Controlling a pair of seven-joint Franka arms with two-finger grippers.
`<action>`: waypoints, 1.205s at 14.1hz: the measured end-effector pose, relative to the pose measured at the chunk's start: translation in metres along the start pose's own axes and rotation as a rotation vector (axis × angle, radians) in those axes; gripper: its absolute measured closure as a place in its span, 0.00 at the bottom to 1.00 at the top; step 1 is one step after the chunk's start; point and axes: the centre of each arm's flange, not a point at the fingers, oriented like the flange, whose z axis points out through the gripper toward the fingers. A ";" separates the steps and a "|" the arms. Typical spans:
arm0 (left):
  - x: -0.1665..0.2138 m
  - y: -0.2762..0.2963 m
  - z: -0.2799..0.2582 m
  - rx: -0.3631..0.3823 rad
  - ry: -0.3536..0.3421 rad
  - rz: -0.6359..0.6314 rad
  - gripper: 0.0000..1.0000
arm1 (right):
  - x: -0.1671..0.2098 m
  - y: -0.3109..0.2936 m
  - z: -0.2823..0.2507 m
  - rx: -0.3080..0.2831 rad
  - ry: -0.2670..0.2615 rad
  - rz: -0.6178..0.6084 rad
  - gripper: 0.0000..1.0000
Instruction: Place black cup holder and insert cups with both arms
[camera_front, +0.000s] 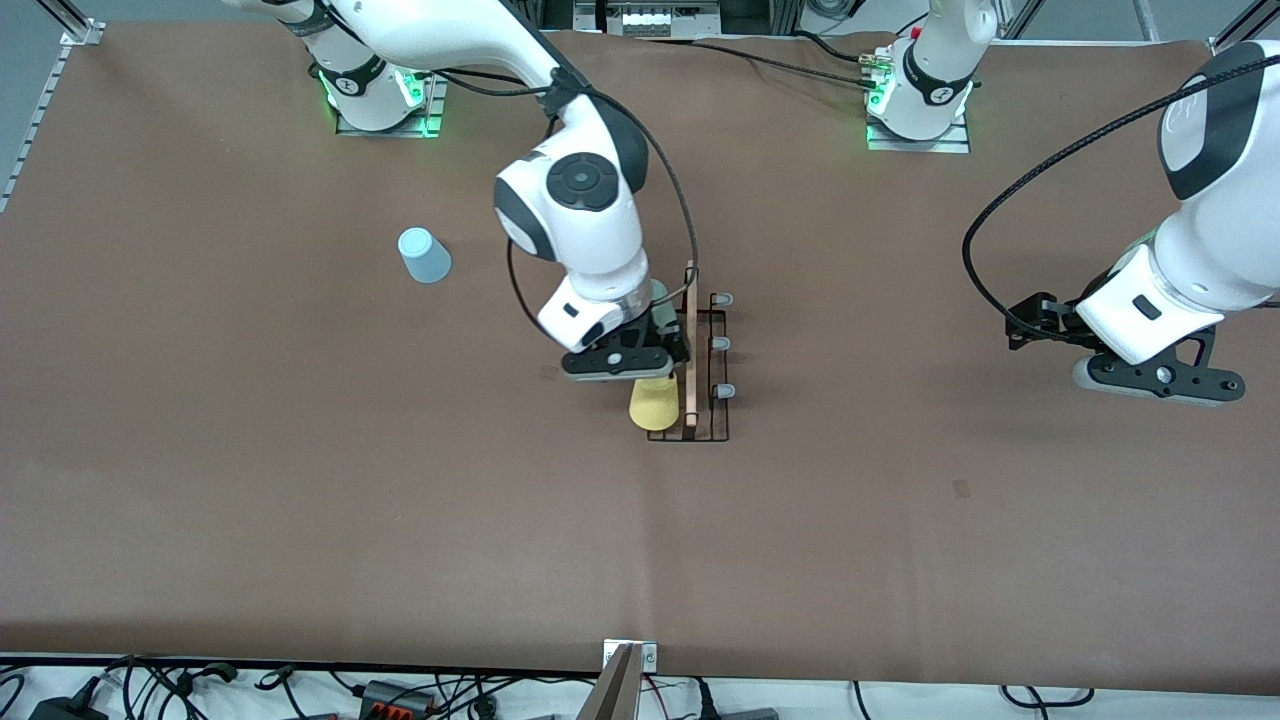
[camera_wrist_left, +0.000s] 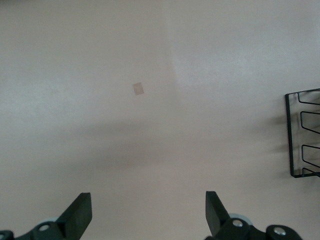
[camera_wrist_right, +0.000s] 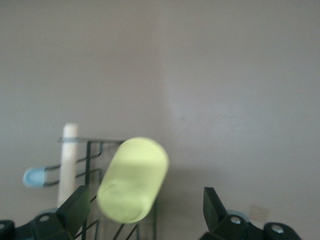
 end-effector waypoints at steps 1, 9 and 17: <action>0.000 0.000 0.000 0.000 0.000 0.000 0.00 | 0.020 0.026 -0.017 -0.026 -0.007 0.022 0.00; -0.003 0.002 -0.008 -0.017 0.012 -0.017 0.00 | 0.113 0.352 -0.221 -0.165 -0.129 0.236 0.00; -0.051 0.003 -0.023 -0.050 0.109 -0.076 0.00 | 0.087 0.485 -0.285 -0.142 -0.266 0.193 0.00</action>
